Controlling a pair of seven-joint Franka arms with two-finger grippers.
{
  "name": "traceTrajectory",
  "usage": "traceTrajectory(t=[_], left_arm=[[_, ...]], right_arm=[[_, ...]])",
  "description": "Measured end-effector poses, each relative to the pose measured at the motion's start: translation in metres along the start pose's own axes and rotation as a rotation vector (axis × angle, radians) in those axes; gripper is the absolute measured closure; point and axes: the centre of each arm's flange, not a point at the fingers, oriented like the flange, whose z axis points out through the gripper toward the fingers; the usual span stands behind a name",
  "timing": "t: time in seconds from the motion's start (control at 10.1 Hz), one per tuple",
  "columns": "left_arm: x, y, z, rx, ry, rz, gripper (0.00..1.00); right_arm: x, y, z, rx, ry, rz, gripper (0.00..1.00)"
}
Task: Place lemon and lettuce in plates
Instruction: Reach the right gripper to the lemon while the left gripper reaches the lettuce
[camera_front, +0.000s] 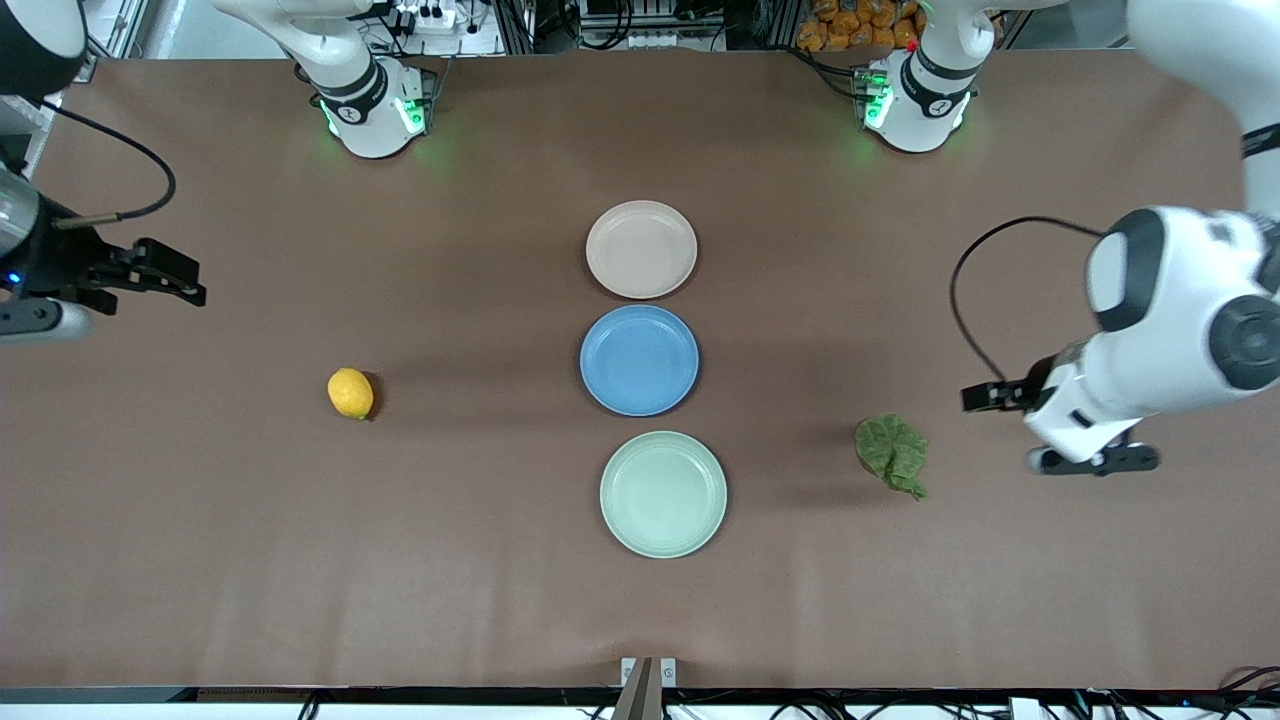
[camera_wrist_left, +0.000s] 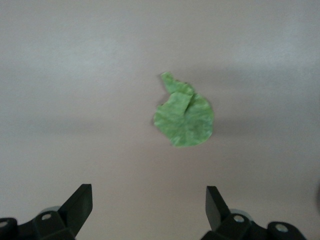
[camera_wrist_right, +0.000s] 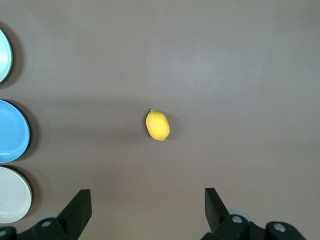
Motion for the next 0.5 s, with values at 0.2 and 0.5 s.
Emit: traceTrajectory(t=[0.2,0.5], left_arm=[[0.011,0.012,0.032,-0.004,0.006,0.000,0.00],[0.027,0.014,0.099,0.031,-0.007,-0.033,0.00]], right_arm=[[0.014,0.001,0.041,0.078,-0.065,0.014,0.00],[0.026,0.031,0.141,0.121,-0.120,0.084,0.00]])
